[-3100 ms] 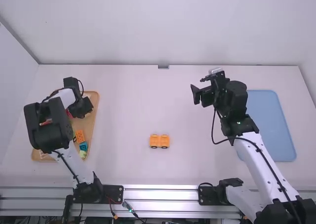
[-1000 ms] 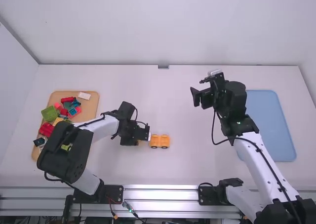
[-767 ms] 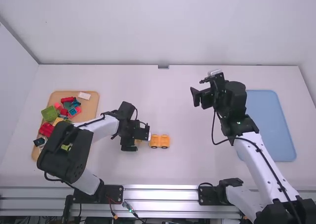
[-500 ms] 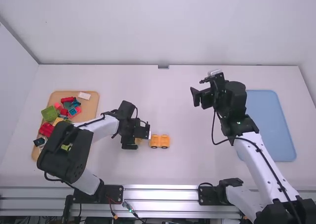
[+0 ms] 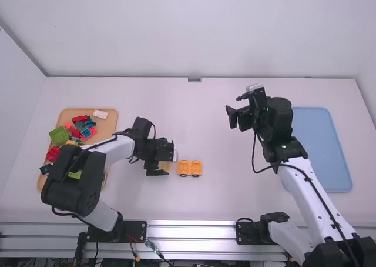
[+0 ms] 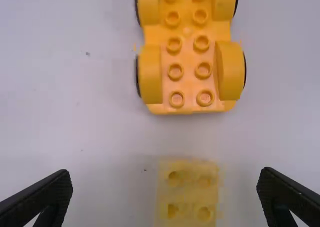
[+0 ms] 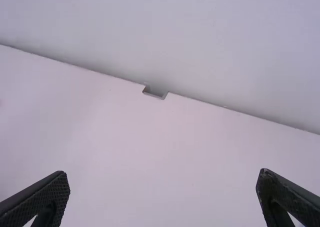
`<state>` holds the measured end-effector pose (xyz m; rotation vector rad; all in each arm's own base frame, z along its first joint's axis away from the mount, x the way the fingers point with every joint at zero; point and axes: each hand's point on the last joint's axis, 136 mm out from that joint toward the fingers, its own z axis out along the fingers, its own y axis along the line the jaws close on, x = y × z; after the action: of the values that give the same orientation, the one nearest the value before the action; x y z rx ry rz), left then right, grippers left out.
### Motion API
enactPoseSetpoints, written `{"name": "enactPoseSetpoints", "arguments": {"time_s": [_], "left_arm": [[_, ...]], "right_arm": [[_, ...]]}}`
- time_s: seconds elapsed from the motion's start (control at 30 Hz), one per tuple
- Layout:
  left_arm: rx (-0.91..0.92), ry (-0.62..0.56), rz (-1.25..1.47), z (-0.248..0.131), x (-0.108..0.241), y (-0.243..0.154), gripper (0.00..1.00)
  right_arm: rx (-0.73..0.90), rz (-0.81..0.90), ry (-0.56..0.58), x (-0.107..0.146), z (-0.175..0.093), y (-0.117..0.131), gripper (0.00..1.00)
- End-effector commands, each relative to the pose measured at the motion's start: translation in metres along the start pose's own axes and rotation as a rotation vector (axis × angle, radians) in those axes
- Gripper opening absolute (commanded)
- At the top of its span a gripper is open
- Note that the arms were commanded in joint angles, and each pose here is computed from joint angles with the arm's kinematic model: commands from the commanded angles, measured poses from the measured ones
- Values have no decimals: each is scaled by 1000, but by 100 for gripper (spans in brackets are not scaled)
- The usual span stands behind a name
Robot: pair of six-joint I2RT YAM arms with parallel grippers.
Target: Assemble lego blocks to make yellow taxi
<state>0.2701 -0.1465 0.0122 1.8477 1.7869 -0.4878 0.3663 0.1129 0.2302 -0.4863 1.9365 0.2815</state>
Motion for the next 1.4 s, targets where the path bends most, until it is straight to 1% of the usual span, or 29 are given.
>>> {"name": "enactPoseSetpoints", "arguments": {"time_s": [0.0,0.07,0.17,0.2,0.27,0.4,0.47,0.57,0.63,0.67,0.7,0.73,0.8,0.87,1.13,1.2,1.27,1.3,1.37], "left_arm": [[2,-208,-7,-10,-15,-4,99],[-28,-284,-33,-14,-13,-1,99],[-58,-357,-59,-11,-5,-1,99],[-58,-357,-59,-11,-5,-1,99],[-47,-374,-89,-4,4,-6,99],[-17,-396,-50,-1,9,-18,99],[-3,-385,-30,0,10,-23,99],[3,-316,-8,5,22,-26,99],[-1,-303,-3,7,25,-26,100],[-3,-296,-1,8,26,-25,98],[-5,-297,2,10,28,-25,96],[-5,-297,2,10,28,-25,96],[-1,-322,-3,13,27,-25,99],[5,-343,-10,13,24,-27,99],[19,-340,-24,12,24,-28,98],[8,-339,-13,12,24,-23,72],[3,-339,-9,11,24,-22,68],[-3,-340,-9,11,23,-20,64],[-7,-339,-20,12,24,-18,63]], "right_arm": [[-82,-124,-36,-17,-4,19,99],[-154,-178,-10,-7,2,33,99],[-253,-226,27,9,14,51,99],[-253,-226,27,9,14,51,99],[-381,-281,37,23,22,73,99],[-504,-350,26,34,25,93,99],[-523,-360,21,35,26,96,99],[-539,-357,23,37,26,98,99],[-542,-356,27,38,27,99,99],[-547,-357,28,39,26,101,99],[-556,-359,37,41,26,104,99],[-556,-359,37,41,26,104,99],[-574,-394,40,47,25,110,99],[-573,-400,46,50,25,111,99],[-565,-377,64,59,25,104,99],[-570,-375,66,59,24,105,99],[-571,-376,66,59,24,106,99],[-579,-384,64,59,24,109,99],[-582,-387,63,59,24,111,99]]}}
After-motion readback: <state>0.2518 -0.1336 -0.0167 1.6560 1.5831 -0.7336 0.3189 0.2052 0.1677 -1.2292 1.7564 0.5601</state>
